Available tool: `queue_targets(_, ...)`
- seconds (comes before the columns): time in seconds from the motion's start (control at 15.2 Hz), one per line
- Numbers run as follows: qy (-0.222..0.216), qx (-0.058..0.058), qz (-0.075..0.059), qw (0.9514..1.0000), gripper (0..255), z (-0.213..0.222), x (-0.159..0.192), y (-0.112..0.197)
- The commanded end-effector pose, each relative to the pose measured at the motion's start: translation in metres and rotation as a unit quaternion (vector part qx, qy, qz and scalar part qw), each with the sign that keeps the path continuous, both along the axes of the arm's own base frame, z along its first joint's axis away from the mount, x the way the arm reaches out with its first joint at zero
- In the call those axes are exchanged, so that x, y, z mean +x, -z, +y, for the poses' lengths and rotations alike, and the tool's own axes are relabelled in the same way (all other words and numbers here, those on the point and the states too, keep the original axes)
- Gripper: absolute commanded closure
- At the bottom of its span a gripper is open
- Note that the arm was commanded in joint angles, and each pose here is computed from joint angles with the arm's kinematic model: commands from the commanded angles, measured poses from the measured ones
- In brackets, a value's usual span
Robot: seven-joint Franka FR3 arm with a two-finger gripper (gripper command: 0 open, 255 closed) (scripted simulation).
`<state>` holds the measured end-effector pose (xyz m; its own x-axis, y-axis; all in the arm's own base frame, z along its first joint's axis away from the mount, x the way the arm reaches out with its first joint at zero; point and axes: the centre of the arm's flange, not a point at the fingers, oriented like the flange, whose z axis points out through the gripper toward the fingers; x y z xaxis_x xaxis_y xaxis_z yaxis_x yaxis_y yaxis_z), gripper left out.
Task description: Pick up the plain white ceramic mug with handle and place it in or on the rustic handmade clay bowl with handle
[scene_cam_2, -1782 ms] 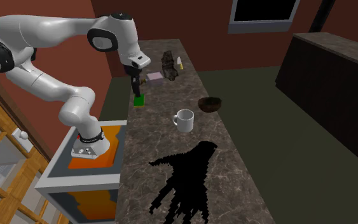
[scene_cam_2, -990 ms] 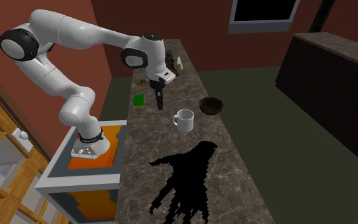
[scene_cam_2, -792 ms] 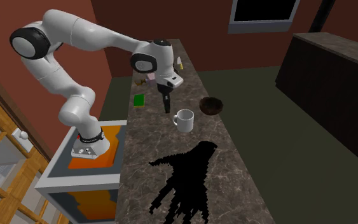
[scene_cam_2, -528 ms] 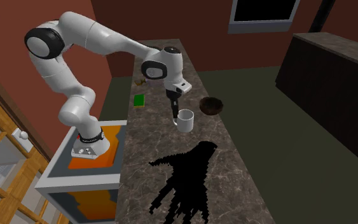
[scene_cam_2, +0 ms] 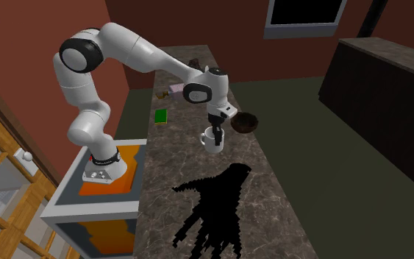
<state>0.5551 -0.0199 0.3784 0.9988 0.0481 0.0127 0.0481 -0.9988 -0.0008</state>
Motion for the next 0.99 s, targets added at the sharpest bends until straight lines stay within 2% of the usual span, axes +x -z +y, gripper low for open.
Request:
queue_targets(0.0, 0.0, 0.0, 0.0, 1.0, 0, 0.0, 0.002, 0.011)
queue_targets(0.26, 0.0, 0.0, 0.0, 1.0, 0, 0.0, 0.002, 0.035)
queue_targets(0.79, 0.0, 0.0, 0.0, 1.0, 0, 0.0, 0.002, 0.035)
queue_targets(0.86, 0.0, 0.0, 0.0, 1.0, 255, 0.0, 0.002, 0.035)
queue_targets(0.92, 0.0, 0.0, 0.0, 1.0, 255, 0.0, 0.002, 0.035)
